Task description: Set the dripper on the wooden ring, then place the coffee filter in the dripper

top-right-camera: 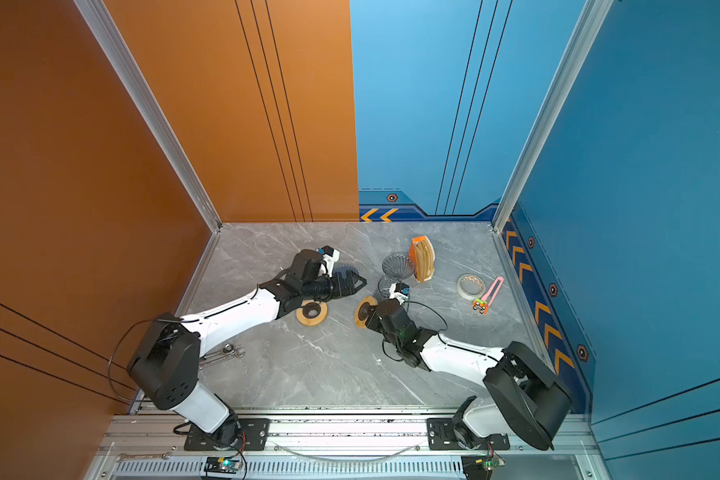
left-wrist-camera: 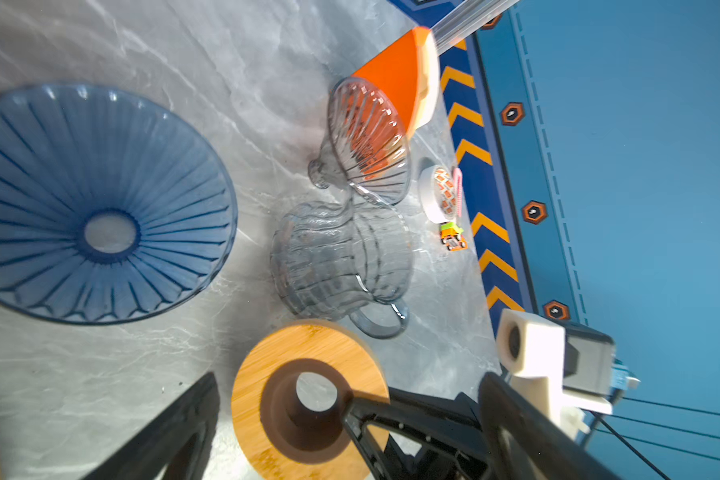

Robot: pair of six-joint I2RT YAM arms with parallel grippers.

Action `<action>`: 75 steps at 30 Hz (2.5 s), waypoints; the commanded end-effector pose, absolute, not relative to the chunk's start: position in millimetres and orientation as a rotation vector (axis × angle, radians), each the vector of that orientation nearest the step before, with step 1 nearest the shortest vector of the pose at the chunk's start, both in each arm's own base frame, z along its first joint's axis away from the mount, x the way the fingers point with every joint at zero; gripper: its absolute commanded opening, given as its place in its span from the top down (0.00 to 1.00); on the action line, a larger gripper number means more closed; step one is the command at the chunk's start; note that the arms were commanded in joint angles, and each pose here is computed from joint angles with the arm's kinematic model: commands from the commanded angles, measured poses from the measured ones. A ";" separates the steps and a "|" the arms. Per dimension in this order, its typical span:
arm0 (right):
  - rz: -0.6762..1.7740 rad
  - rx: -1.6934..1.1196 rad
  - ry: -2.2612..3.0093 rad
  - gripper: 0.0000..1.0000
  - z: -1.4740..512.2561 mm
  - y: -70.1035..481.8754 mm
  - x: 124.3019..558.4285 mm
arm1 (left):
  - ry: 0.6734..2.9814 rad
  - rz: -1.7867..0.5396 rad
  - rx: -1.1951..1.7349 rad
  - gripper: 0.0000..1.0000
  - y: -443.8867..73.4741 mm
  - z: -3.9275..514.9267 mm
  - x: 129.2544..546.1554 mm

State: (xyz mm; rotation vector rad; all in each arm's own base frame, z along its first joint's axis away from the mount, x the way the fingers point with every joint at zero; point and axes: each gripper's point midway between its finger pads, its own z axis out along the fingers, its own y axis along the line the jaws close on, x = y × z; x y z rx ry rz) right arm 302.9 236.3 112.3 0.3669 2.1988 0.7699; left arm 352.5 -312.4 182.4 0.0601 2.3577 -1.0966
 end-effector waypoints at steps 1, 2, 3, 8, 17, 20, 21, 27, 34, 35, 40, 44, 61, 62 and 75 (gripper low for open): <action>0.726 0.293 2.235 0.99 115.2 226.7 290.9 | 2.359 -1.075 0.226 0.02 -305.7 207.5 339.2; 0.726 0.288 2.233 0.99 119.2 224.1 289.9 | 2.372 -1.062 0.256 0.02 -302.4 211.8 334.9; 0.729 0.286 2.231 0.99 123.3 221.0 289.1 | 2.364 -1.057 0.286 0.02 -300.3 219.4 333.3; 0.784 0.288 2.214 0.98 146.5 206.6 289.9 | 2.294 -1.072 0.435 0.02 -295.0 260.6 322.8; 0.969 0.275 2.158 0.98 199.1 185.8 296.3 | 2.168 -1.055 0.730 0.02 -292.6 296.1 302.3; 1.014 0.284 2.139 0.98 212.6 178.4 303.6 | 2.161 -1.065 0.750 0.02 -292.3 290.8 298.9; 1.025 0.284 2.137 0.98 215.8 176.8 306.1 | 2.155 -1.072 0.750 0.02 -292.3 289.9 297.7; 1.082 0.284 2.127 0.98 227.9 173.6 328.3 | 2.125 -1.079 0.741 0.02 -289.1 291.7 293.0; 1.140 0.308 2.127 0.98 219.2 176.0 357.5 | 2.121 -1.072 0.741 0.02 -286.0 290.1 288.1; 1.150 0.314 2.124 0.98 217.0 176.3 362.0 | 2.123 -1.074 0.743 0.02 -287.1 289.7 287.3; 1.192 0.333 2.114 0.98 208.2 176.9 376.3 | 2.126 -1.075 0.754 0.02 -290.3 287.7 284.5; 1.201 0.351 2.116 0.98 201.2 173.9 384.8 | 2.128 -1.071 0.757 0.02 -290.7 286.7 284.0; 1.258 0.425 2.122 0.98 173.4 164.0 405.6 | 2.134 -1.069 0.774 0.02 -293.4 283.3 281.8; 1.259 0.430 2.125 0.98 171.3 163.6 406.0 | 2.136 -1.066 0.773 0.02 -293.3 282.6 282.2; 1.255 0.480 2.152 0.96 148.7 153.4 405.2 | 2.142 -1.064 0.778 0.02 -294.3 280.5 282.1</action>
